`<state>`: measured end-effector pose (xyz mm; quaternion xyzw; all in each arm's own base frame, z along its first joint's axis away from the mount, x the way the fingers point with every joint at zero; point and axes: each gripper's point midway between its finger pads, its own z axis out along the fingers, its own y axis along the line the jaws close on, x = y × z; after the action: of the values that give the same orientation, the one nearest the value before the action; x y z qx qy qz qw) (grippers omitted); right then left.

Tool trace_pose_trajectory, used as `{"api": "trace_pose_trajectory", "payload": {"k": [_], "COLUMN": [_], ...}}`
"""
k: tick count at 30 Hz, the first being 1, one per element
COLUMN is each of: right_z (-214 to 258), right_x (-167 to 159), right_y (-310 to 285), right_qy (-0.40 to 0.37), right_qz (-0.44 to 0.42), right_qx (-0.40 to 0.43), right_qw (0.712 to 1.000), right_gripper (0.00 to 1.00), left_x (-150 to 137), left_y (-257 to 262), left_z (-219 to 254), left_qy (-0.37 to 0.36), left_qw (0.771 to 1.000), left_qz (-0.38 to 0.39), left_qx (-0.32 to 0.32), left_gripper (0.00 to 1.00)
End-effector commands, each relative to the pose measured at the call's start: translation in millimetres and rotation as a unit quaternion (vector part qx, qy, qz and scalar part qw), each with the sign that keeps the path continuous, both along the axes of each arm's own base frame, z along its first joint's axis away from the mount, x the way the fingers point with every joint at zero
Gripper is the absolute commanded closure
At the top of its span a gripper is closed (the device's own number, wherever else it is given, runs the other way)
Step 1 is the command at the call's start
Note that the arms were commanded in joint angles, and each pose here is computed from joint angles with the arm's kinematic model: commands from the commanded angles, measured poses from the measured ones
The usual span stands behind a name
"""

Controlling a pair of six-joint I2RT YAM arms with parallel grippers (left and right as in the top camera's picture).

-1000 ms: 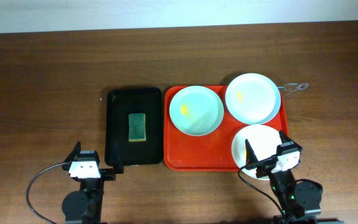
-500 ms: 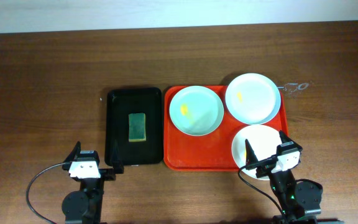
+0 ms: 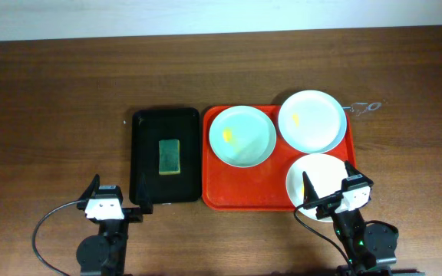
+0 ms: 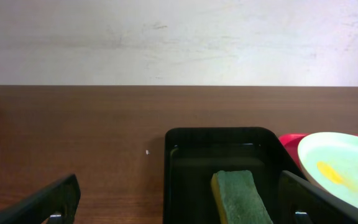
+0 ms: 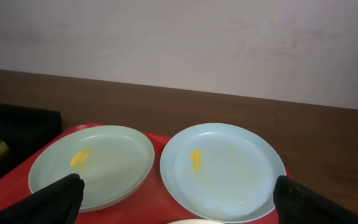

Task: Clean dirty plates on tray and stack at the side

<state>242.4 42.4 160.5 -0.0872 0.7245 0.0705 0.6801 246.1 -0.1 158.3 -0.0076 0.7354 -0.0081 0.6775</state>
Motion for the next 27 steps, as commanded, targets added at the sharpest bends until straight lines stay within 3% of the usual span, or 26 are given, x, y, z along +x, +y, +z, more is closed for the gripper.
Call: {"api": "trace_pose_trajectory", "payload": {"k": [1,5,8,14,17,20,23,27], "right_z": [-4.5,3.8,2.7,19.7,44.8,98.5,137.6,172.4], "right_x": [-0.1,0.2,-6.5,-8.3,-15.3,-29.0,-30.7,-18.6], "right_y": [1.4,2.2,23.7,26.5,26.1,24.7,24.4,25.2], "right_qy": [0.007,-0.01,-0.002,-0.019,-0.012,-0.003,0.043,0.196], "right_qz": [0.004,0.006,0.071,0.079,0.078,0.076,0.071,0.058], "right_qx": [0.0,0.002,0.022,0.055,0.081,0.084,0.085,0.084], "right_qw": [1.0,1.0,0.997,0.995,0.994,0.994,0.993,0.975], "right_gripper": [0.02,0.02,0.02,0.02,0.02,0.02,0.02,0.02], "left_x": [0.6,1.6,-1.8,-7.2,-19.7,-32.9,-30.5,-10.1], "left_y": [-1.4,-4.6,-30.3,-49.8,-53.2,-49.0,-49.1,-48.8], "left_z": [-5.4,17.1,-0.7,20.3,61.4,123.3,166.4,204.3], "left_qy": [0.007,-0.039,-0.003,-0.035,-0.041,-0.041,0.003,0.124], "left_qw": [1.0,0.999,0.996,0.988,0.987,0.989,0.989,0.982], "left_qz": [-0.006,-0.015,-0.09,-0.148,-0.157,-0.144,-0.143,-0.144], "left_qx": [0.007,0.007,0.0,0.0,-0.021,-0.02,-0.027,-0.019], "left_gripper": [0.01,0.01,0.01,0.01,0.01,0.01,0.01,0.01]}}
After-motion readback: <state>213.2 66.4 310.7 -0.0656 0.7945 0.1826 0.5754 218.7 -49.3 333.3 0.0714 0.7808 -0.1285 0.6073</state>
